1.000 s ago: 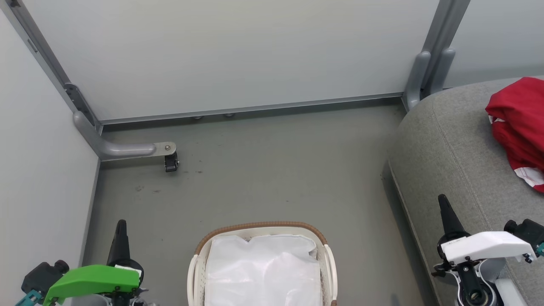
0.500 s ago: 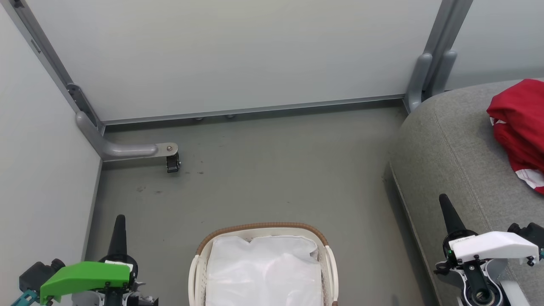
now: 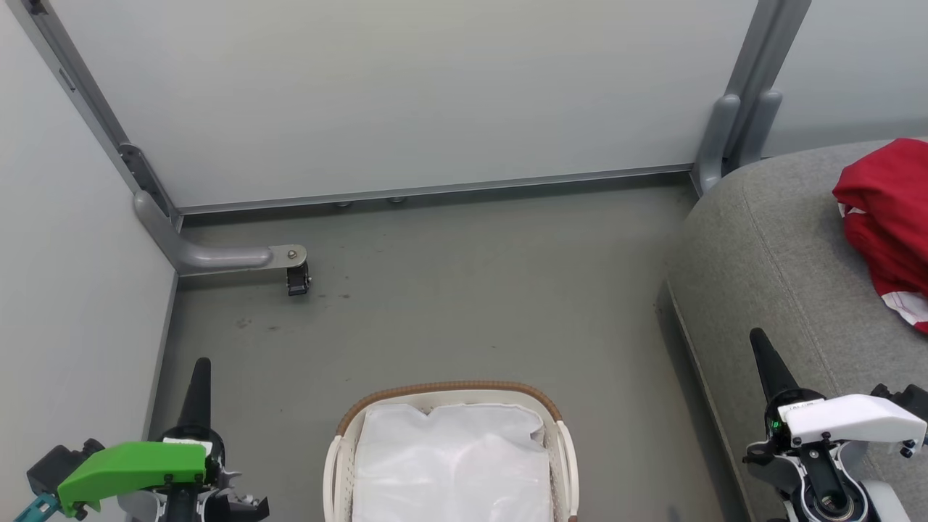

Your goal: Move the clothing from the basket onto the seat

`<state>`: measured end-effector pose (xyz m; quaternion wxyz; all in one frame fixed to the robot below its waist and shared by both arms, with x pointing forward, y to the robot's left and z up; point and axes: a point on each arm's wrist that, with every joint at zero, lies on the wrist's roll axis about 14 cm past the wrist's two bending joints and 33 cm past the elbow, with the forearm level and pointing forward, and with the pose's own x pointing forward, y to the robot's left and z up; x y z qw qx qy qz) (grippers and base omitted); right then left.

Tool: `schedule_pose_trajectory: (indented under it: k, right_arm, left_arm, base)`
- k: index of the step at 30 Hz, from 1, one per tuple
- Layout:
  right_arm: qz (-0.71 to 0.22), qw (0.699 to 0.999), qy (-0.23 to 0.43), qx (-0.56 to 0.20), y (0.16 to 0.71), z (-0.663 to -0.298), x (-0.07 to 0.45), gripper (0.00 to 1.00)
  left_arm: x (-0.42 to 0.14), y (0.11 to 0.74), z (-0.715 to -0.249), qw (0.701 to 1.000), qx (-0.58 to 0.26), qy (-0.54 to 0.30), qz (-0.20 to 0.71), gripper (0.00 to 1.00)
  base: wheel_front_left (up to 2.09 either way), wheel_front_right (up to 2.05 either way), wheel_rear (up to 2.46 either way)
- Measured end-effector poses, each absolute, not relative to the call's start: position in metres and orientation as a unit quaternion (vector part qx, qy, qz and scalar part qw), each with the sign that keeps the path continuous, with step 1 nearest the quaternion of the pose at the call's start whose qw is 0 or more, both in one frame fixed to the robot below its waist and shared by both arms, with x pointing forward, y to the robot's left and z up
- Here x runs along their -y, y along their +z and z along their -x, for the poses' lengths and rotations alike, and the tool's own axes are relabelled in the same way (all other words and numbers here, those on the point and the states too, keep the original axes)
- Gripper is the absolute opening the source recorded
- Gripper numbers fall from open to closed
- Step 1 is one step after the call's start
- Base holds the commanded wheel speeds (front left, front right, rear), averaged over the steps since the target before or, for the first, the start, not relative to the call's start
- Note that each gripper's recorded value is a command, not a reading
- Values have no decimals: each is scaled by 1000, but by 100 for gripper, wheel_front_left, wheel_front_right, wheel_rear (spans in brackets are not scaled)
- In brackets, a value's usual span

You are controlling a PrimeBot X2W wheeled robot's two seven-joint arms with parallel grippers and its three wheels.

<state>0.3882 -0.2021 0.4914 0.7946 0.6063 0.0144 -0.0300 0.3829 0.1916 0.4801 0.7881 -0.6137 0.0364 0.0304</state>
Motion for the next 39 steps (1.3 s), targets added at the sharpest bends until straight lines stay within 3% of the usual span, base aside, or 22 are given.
schedule_pose_trajectory:
  k: [39]
  right_arm:
    - [-709,705,1,-1,508,-390,199,0]
  left_arm:
    - [-199,504,-388,705,-4,4,709,0]
  base:
    - [0,0,0]
